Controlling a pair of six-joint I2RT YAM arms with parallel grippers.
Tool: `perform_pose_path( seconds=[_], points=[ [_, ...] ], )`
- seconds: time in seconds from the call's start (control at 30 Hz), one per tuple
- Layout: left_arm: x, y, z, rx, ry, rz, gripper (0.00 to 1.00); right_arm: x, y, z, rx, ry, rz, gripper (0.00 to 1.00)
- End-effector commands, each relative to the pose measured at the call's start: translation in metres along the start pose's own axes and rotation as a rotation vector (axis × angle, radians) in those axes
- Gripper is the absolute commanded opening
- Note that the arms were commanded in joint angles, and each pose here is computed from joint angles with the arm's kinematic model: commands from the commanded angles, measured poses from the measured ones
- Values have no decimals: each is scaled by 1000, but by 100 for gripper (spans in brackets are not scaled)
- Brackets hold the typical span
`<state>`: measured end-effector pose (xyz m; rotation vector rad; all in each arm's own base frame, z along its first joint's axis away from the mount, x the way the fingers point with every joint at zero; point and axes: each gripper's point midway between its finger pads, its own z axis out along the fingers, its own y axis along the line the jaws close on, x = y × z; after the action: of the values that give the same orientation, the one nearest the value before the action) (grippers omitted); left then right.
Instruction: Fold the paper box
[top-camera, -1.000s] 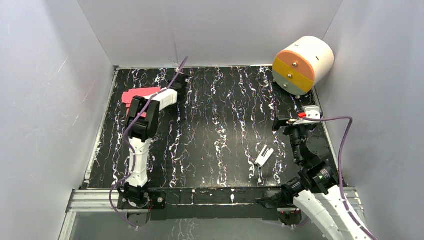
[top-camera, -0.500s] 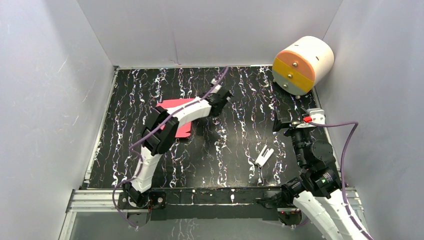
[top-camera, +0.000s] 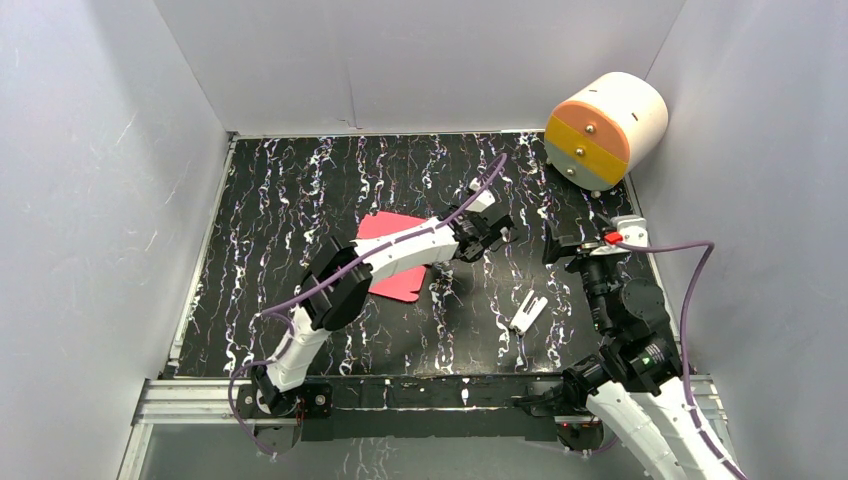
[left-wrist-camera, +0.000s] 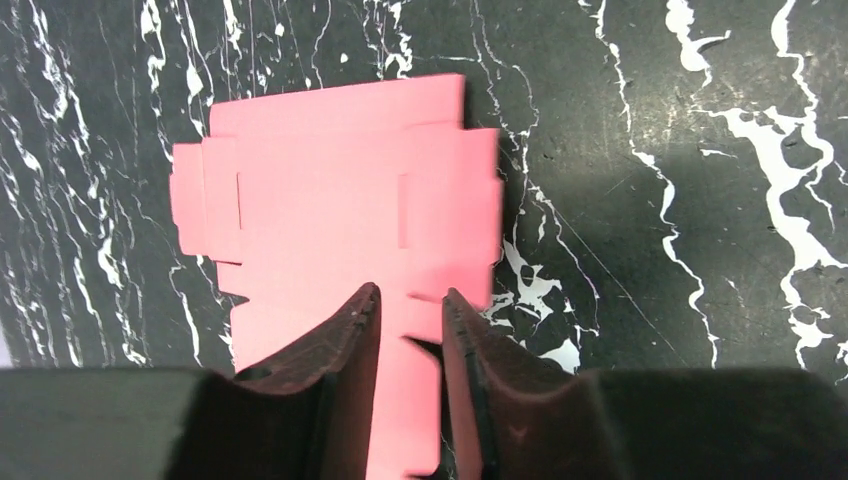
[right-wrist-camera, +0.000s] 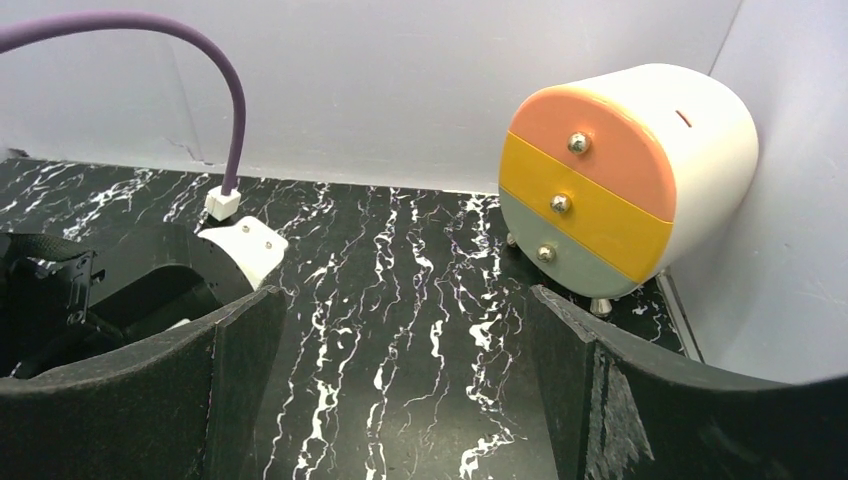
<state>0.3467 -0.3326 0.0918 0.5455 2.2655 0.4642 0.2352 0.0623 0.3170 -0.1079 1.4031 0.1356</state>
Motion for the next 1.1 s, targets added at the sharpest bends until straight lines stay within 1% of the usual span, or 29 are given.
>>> perform_pose_path(
  seconds=[0.0, 0.07, 0.13, 0.2, 0.23, 0.27, 0.43, 0.6, 0.73, 0.8, 0.9, 1.0, 1.07],
  points=[
    [-21, 32, -28, 29, -62, -108, 33, -10, 10, 7, -46, -21, 5, 98],
    [-24, 34, -38, 72, -83, -131, 41, -5, 13, 12, -49, 12, -4, 99],
    [-29, 40, -49, 109, -108, -151, 46, -2, 18, 17, -60, 47, 4, 99],
    [-27, 55, -54, 111, -124, -156, 51, 11, 26, 24, -78, 121, 18, 98],
    [-22, 64, -53, 119, -111, -166, 52, 21, 32, 28, -91, 166, 34, 98],
    [-20, 83, -52, 129, -102, -206, 53, 31, 39, 32, -108, 211, 48, 99],
    [20, 140, -35, 244, -18, -403, 56, 81, 69, 49, -167, 406, 129, 99],
    [55, 174, -21, 346, 34, -594, 60, 115, 90, 66, -173, 494, 240, 98],
    [79, 187, -5, 392, 77, -693, 61, 140, 105, 77, -178, 550, 312, 95],
    [83, 187, 3, 468, 100, -763, 62, 151, 109, 83, -160, 574, 351, 95],
    [78, 195, 18, 545, 108, -855, 62, 173, 118, 90, -147, 625, 426, 93],
    [71, 200, 36, 578, 121, -863, 62, 194, 132, 94, -175, 671, 488, 89],
    [69, 197, 49, 607, 148, -855, 62, 206, 141, 96, -201, 702, 533, 88]
  ],
)
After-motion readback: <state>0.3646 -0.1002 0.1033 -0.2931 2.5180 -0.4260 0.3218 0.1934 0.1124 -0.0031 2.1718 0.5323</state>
